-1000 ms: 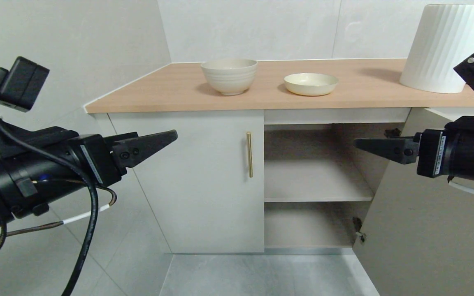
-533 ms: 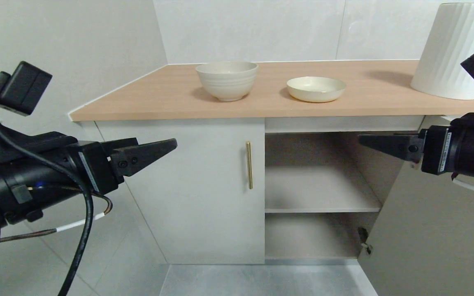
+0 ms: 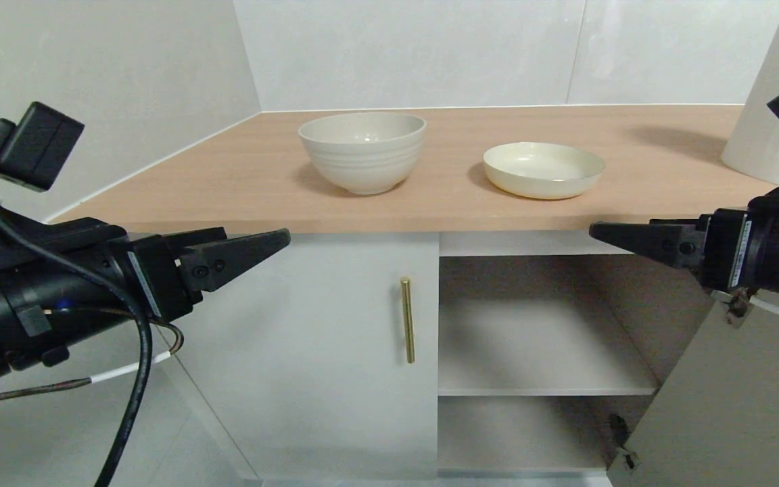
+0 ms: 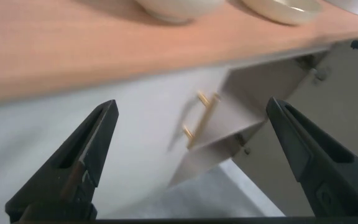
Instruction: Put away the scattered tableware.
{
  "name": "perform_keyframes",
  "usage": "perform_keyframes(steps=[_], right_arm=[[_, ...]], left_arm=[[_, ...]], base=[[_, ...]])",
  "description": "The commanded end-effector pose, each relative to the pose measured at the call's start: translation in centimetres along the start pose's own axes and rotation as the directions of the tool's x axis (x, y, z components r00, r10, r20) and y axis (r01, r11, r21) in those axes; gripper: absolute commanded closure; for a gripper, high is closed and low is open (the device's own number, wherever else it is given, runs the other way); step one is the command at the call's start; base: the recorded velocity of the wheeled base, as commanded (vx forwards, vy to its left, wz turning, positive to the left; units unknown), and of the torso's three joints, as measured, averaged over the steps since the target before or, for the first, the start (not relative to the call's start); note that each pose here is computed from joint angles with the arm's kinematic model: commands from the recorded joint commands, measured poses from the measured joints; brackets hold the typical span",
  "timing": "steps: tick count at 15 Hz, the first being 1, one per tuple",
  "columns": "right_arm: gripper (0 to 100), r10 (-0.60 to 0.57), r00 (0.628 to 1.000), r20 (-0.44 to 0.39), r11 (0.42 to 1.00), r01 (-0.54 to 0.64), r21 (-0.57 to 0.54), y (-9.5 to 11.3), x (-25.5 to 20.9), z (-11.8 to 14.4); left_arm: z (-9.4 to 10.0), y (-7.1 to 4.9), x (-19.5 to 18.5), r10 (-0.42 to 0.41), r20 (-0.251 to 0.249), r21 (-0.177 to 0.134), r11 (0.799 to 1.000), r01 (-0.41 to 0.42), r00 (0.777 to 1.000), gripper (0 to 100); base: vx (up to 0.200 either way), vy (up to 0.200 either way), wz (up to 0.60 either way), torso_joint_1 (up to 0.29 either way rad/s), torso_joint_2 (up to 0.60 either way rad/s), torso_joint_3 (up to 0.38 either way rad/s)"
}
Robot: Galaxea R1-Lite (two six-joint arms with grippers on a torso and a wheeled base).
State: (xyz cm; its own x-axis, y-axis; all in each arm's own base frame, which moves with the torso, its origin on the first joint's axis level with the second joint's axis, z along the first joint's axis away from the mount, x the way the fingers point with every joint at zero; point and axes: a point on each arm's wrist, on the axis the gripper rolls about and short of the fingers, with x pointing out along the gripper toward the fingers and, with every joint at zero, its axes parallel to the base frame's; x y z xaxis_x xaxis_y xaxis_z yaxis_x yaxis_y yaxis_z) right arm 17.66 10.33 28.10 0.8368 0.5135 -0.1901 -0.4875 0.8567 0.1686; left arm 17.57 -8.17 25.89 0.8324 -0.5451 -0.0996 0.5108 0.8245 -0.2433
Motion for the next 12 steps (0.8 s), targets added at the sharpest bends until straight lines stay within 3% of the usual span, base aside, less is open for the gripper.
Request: perform_keyframes(steps=[1, 4, 7, 12], right_arm=[[0, 0.001, 1.000, 0.013, 1.000, -0.001, -0.012, -0.04, -0.12, -0.21], [0, 0.015, 0.998, 0.064, 0.999, -0.012, -0.049, -0.11, -0.36, -0.71], [0, 0.014, 0.998, 0.062, 0.997, -0.009, -0.082, -0.16, -0.39, -1.02], [0, 0.015, 0.998, 0.059, 0.996, -0.010, -0.087, -0.18, -0.37, -1.14]], left_arm=[[0.19, -0.19, -0.40, -0.007, 0.012, 0.002, 1.000, 0.007, 1.000, 0], [0.63, -0.41, -1.09, -0.013, 0.039, 0.006, 1.000, 0.013, 0.999, 0], [0.63, -0.40, -1.00, -0.013, 0.037, 0.006, 1.000, 0.013, 0.999, 0], [0.50, -0.35, -0.87, -0.011, 0.030, 0.003, 1.000, 0.011, 0.999, 0]], base=[[0.000, 0.000, 0.00, 0.000, 0.00, 0.000], [0.000, 0.000, 0.00, 0.000, 0.00, 0.000], [0.000, 0.000, 0.00, 0.000, 0.00, 0.000], [0.000, 0.000, 0.00, 0.080, -0.27, -0.273]])
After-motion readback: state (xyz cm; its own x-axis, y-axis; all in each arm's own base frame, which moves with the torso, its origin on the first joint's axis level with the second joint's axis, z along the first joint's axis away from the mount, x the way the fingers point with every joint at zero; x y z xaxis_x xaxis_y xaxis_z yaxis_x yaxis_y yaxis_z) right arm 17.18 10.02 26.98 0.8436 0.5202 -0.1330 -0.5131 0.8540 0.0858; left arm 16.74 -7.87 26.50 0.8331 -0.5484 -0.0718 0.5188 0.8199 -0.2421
